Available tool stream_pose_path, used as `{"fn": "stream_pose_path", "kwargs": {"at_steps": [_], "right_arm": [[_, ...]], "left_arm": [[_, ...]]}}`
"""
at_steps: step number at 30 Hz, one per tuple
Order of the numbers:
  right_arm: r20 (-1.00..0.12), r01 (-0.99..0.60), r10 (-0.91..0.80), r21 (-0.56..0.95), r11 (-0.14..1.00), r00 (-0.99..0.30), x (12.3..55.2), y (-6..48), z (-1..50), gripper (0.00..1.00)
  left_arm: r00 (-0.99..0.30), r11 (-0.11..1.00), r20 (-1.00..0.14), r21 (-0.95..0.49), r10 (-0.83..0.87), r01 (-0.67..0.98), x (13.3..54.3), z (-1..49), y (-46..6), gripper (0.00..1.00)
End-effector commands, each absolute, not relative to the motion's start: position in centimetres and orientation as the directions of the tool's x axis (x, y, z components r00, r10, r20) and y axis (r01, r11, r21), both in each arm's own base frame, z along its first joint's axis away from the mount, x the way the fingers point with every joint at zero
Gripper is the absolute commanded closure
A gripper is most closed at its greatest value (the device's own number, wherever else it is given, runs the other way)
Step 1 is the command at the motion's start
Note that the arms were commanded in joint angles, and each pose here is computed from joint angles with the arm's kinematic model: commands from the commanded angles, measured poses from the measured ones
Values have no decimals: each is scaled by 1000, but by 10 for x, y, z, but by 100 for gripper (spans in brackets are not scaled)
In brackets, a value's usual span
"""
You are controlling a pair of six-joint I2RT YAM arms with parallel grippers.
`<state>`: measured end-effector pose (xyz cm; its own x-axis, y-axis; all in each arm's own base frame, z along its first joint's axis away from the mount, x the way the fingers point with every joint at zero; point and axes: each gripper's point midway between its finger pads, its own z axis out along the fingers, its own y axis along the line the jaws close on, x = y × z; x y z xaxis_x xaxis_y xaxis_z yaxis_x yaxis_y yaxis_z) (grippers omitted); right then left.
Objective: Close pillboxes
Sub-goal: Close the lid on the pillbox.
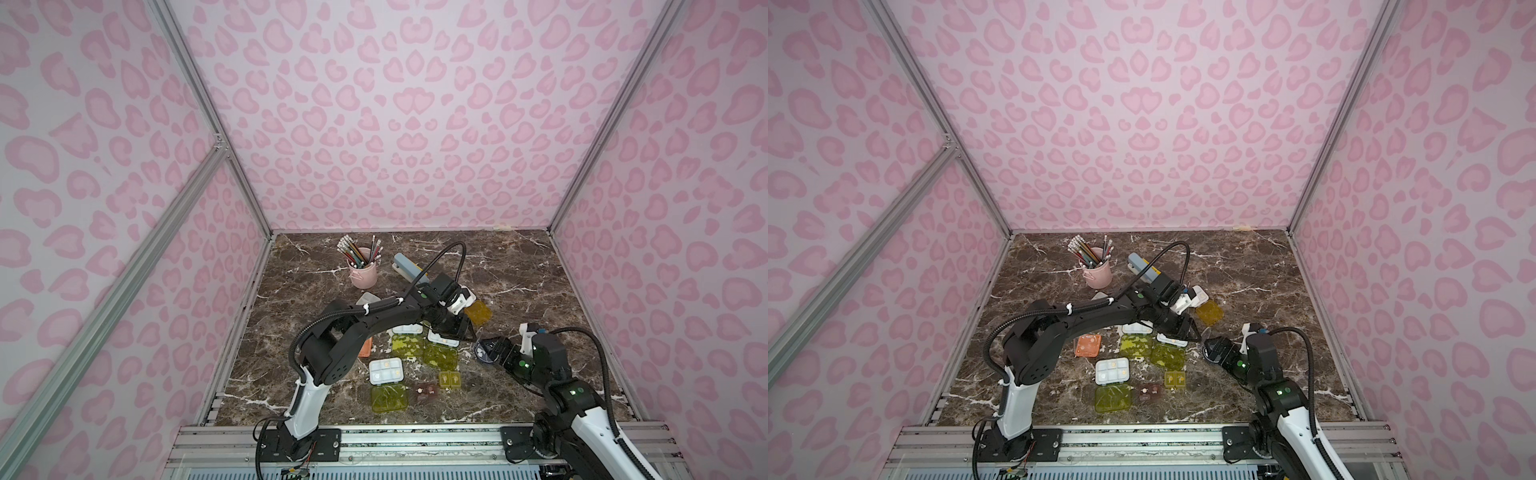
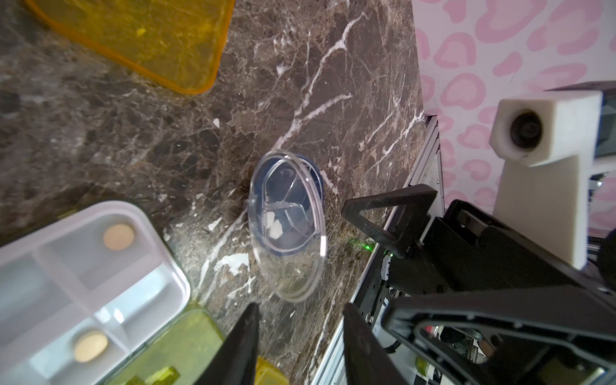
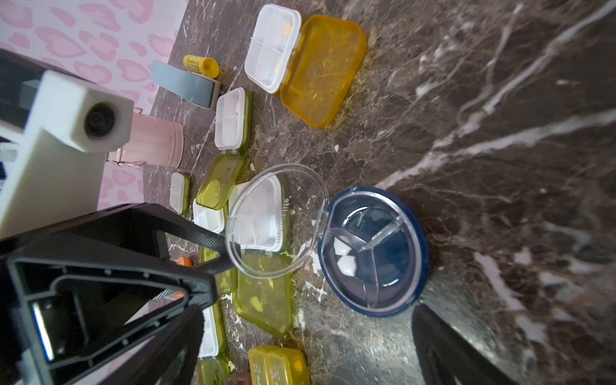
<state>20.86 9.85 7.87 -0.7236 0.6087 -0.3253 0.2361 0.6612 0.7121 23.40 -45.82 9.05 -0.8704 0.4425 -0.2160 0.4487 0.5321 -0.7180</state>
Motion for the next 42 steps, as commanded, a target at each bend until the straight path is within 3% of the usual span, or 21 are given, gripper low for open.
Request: {"fn": "stream_pose_path", "kwargs": {"at_steps": [1, 16, 23, 30, 42], "right_arm": [[-327, 207, 610, 739, 641, -722, 211, 102, 82, 2], [-294, 278, 650, 727, 628, -701, 210, 87, 65, 2], [-292, 286, 662, 730, 621, -690, 212, 84, 63, 17], [-275, 307, 662, 719, 623, -698, 208, 82, 53, 32], [-254, 328, 657, 705, 628, -710, 204, 81, 38, 41]], "left_arm": [[-863, 523, -224, -717, 453, 461, 233, 91, -462, 57], [-858, 527, -220, -710, 464, 467, 229, 89, -463, 58], [-867, 506, -240, -731, 438, 458, 238, 101, -469, 59], [-873, 506, -248, -735, 419, 451, 247, 105, -470, 68], [-885, 521, -229, -738, 406, 430, 254, 93, -471, 81]]}}
